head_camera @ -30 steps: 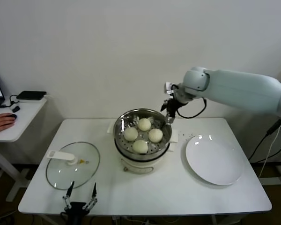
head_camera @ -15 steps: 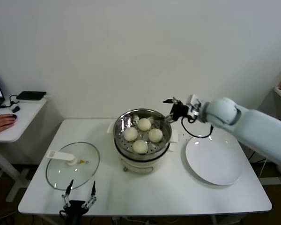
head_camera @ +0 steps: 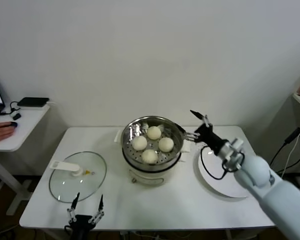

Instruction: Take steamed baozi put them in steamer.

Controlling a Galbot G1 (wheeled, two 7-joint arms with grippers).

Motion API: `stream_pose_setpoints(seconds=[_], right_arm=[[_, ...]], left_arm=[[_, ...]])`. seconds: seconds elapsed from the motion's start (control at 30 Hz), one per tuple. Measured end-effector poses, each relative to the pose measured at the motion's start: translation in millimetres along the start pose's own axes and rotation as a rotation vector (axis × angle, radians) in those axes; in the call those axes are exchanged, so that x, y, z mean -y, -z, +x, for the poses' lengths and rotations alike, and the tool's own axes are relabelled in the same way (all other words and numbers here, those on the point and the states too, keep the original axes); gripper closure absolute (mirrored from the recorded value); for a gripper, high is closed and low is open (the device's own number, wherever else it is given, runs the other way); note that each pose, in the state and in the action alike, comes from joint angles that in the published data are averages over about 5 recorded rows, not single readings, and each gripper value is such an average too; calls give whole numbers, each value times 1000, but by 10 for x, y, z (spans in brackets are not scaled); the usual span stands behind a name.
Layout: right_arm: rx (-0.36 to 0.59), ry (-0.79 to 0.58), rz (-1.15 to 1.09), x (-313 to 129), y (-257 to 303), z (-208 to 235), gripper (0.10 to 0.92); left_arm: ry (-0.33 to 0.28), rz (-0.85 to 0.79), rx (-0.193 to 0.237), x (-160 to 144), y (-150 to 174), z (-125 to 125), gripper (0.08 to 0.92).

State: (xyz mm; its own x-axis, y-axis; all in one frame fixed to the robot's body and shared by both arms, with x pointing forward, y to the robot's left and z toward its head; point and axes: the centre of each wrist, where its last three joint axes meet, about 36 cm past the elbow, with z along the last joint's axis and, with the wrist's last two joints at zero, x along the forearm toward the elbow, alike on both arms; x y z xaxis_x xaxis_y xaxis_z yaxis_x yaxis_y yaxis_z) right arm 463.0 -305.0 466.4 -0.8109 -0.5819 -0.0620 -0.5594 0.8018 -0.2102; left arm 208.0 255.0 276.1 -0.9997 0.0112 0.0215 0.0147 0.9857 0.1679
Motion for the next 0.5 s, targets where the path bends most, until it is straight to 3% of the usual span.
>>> stream_pose_setpoints(seconds=[0.5], right_arm=[[-18, -282, -277, -1134, -1035, 1504, 200]], left_arm=[[-3, -12, -1, 0, 20, 52, 177]])
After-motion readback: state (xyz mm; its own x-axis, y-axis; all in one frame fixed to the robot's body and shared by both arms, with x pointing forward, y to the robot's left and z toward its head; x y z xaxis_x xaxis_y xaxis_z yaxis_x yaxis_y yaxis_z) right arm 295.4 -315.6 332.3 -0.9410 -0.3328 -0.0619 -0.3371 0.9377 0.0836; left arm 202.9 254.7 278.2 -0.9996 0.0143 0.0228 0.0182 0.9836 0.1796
